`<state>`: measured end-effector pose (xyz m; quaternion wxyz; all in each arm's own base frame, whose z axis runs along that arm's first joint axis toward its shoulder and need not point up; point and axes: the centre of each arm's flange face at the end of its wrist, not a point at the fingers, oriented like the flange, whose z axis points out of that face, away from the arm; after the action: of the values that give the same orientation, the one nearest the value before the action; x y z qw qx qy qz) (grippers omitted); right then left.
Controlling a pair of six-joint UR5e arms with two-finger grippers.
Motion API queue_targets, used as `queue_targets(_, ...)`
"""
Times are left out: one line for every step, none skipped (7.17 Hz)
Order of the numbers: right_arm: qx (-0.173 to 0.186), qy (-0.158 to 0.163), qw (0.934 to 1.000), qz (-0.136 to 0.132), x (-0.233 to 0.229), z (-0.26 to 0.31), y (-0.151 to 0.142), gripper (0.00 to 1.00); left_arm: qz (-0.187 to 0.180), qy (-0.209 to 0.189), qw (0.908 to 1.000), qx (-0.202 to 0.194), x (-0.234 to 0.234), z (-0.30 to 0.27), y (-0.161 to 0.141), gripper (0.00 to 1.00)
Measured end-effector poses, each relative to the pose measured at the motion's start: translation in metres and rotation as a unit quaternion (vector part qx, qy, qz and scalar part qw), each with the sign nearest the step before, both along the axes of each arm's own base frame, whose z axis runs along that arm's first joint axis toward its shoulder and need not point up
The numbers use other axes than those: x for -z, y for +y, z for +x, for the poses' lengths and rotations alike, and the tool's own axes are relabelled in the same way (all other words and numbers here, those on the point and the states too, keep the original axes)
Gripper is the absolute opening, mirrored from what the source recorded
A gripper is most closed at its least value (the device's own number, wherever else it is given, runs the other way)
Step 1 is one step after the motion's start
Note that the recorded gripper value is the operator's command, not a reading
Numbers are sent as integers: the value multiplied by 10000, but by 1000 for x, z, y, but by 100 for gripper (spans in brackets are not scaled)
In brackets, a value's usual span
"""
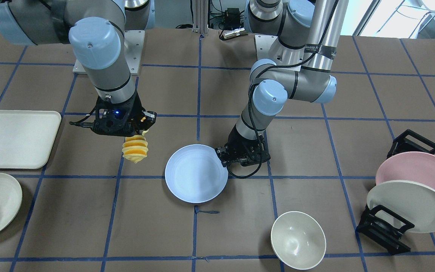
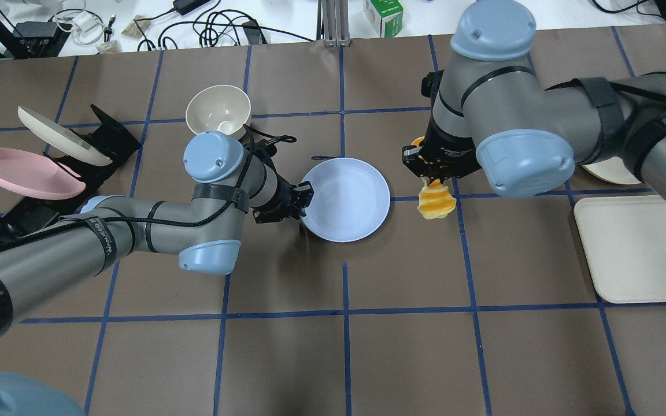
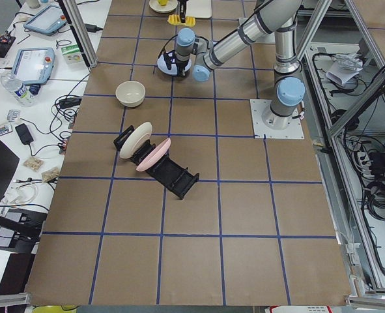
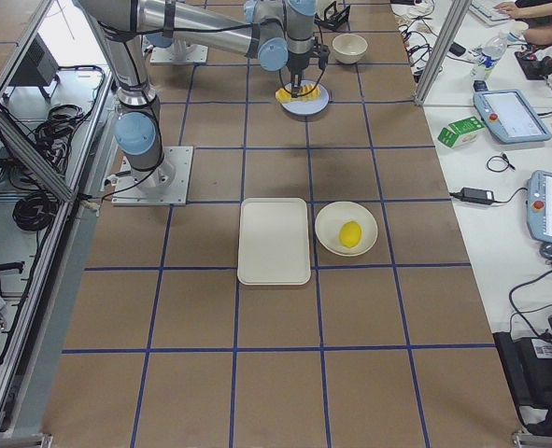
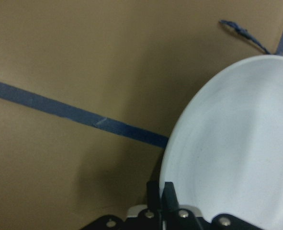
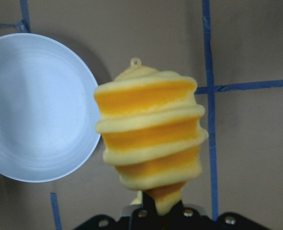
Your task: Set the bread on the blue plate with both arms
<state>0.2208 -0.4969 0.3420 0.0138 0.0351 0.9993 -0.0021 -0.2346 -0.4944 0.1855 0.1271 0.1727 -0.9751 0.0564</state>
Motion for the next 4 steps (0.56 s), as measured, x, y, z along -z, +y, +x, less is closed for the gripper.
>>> queue_targets(-38, -60, 10000, -34, 8, 18, 0, 0, -149, -277, 9995, 41, -9, 6, -2, 100)
queue_targets(-17, -91, 9999, -43, 14, 34, 0, 0, -265, -418, 9987, 82, -22, 10, -4, 100)
queue_targets(40, -107, 9999, -42, 17, 49, -8, 0, -321, -500, 9981, 137, -40, 13, -9, 100)
queue_targets(-28, -111, 9999, -37, 21, 69, -20, 0, -256, -555, 9979, 203, -63, 15, -17, 100)
